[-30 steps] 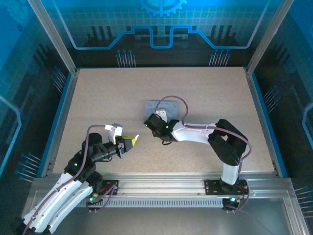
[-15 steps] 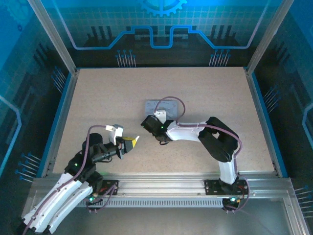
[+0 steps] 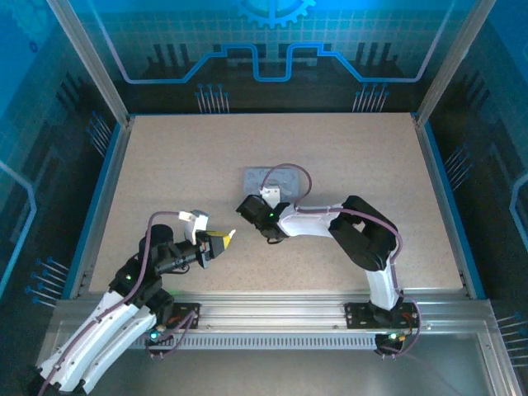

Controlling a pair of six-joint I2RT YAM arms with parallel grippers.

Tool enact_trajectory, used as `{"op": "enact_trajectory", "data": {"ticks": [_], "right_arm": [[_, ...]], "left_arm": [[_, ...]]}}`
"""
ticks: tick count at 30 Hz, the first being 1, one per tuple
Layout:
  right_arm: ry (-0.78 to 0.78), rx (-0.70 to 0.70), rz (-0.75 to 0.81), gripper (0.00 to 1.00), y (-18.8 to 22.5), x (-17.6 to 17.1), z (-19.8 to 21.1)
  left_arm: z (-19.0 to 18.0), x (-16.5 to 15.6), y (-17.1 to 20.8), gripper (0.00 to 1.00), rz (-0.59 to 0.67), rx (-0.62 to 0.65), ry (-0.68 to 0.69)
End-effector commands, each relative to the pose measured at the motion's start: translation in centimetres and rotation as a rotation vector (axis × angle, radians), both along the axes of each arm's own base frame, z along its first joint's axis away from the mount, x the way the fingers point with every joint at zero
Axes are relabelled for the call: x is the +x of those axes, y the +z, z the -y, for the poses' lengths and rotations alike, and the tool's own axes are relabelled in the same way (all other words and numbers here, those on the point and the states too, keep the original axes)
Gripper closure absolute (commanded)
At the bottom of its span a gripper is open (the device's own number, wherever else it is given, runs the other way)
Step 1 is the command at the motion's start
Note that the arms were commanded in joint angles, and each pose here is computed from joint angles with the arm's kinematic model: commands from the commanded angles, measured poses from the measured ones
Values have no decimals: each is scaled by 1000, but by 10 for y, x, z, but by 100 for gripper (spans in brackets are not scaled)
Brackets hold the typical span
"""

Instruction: Unlock the padlock with the key

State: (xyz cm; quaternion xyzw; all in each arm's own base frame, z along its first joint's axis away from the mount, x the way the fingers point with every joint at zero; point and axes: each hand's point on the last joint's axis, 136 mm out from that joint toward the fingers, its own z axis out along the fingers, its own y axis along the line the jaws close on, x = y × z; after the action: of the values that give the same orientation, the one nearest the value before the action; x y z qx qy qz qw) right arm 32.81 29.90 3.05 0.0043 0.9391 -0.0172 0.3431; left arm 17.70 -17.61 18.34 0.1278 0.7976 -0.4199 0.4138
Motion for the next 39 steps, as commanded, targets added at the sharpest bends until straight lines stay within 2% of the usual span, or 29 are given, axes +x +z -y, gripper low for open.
{"op": "enact_trajectory", "data": {"ticks": [1,9,21,32,39], "right_arm": [[7,17,-5,83,9,4,-3],[111,41,-119,89,34,-9,-11],[223,199,-256,100,55,-11,-23],[310,361,-348,100,82,-11,-31],[324,467,-371,100,95,-12,-33]], "left_arm": [[2,-2,-1,100,12,-12,-21],[0,3,-4,100,42,5,0],[-6,18,-19,100,80,61,59],[1,43,-27,100,187,110,61],[17,58,-30,100,224,80,23]]}}
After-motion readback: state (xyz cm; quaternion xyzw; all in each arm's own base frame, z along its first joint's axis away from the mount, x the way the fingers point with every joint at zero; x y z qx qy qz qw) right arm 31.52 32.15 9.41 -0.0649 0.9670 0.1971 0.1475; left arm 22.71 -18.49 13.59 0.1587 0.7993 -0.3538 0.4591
